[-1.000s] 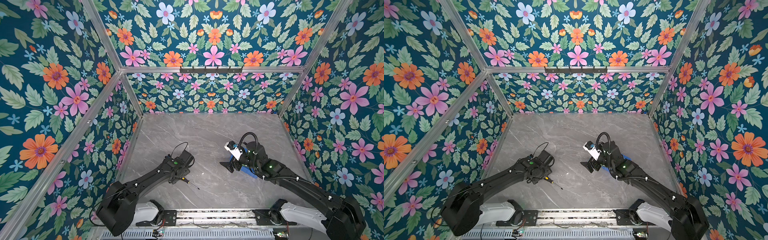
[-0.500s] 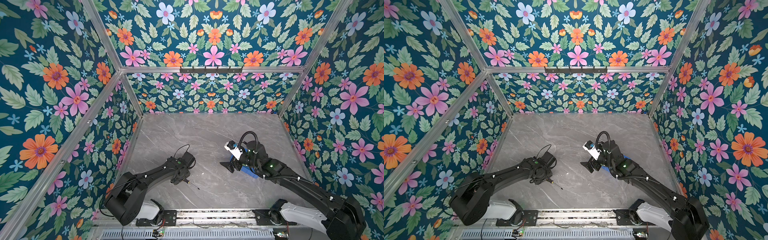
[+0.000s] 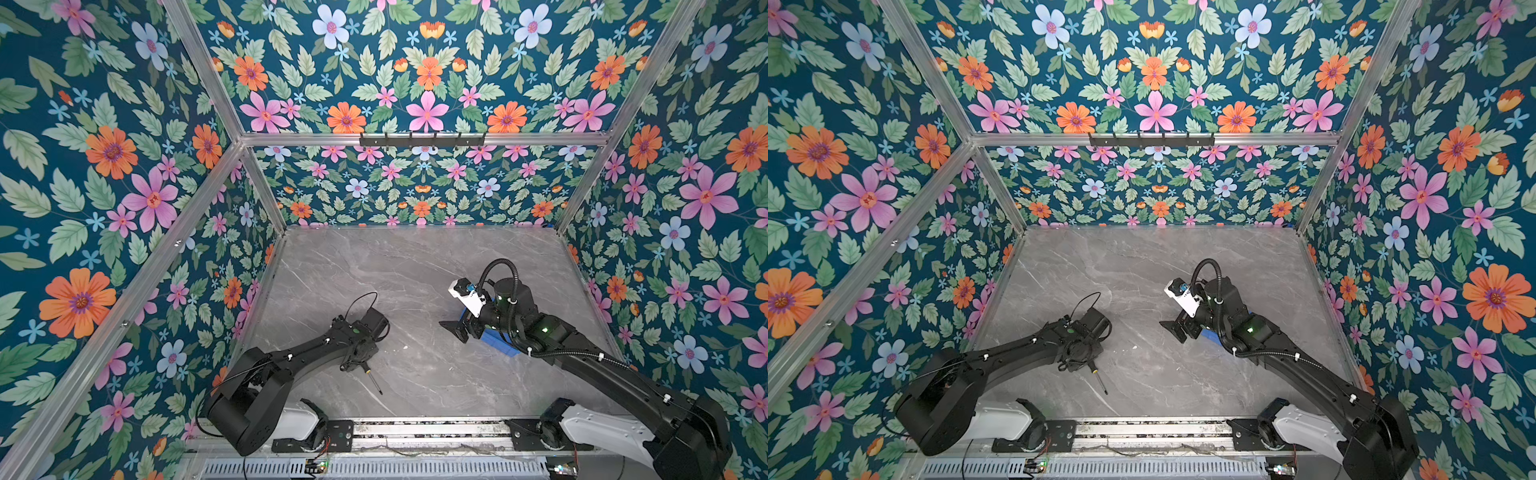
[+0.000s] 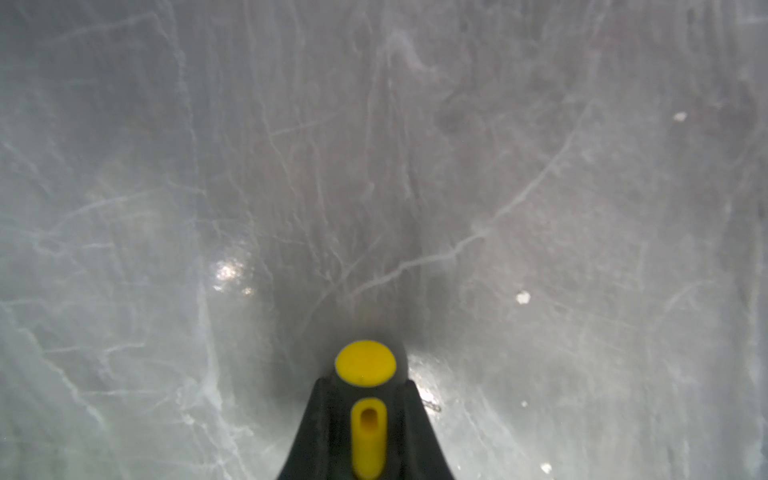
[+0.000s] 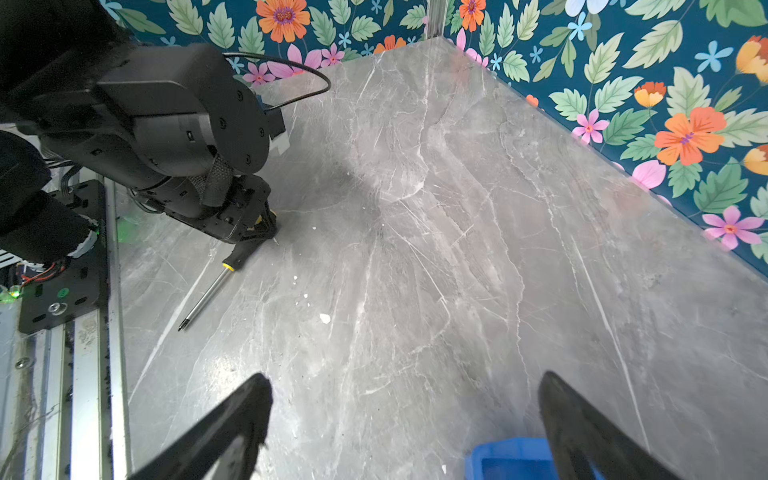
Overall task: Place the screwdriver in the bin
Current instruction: 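Lift the screwdriver with the left gripper toward the right gripper while the right gripper approaches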
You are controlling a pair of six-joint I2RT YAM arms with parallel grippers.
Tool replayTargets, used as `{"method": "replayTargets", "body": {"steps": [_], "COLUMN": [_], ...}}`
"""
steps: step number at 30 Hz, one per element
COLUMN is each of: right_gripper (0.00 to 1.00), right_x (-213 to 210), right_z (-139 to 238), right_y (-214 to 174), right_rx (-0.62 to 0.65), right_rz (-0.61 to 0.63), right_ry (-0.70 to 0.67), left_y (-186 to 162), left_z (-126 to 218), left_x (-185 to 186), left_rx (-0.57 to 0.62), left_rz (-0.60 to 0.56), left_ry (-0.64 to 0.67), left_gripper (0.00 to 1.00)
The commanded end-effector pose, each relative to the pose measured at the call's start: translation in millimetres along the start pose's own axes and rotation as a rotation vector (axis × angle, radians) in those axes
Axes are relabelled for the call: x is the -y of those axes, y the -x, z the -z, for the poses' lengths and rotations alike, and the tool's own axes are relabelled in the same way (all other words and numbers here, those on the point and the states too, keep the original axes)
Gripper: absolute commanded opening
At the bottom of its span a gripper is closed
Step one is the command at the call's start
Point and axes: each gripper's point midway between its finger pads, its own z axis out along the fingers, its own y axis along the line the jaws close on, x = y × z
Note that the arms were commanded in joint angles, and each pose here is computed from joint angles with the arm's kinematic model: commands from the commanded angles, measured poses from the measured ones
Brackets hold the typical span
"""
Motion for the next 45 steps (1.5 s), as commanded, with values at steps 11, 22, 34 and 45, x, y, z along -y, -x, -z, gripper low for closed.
{"method": "replayTargets", "body": {"steps": [11,22,34,45], "right_gripper": [0.99,0.99,0.86,0.46], "right_x": [8.6,7.0,7.3,0.6], "right_z": [-7.8,-21.1,-48.7,-78.0], "right_y": [32.7,72.2,100.4,115.9], "right_rx": [0.094,0.209,0.300,0.270], "right_rz": [-0.238,-0.375,-0.504,-0.532], "right_ry": [-0.001,0.094,0.215,0.347], "left_y": [73.1,129.1,151.8,159.1], "left_z": [83.0,171.2,221.7,250.9], "left_x": [66.4,138.9,172.8,191.8], "left_rx": [0.253,0.488,0.609,0.643], "left_rz": [-0.088,-0.112,-0.044,0.027], "left_ry": [-0.205,-0.529,-0.766,-0.945], "left_gripper": [0.05,0.05,0.06,0.04]}}
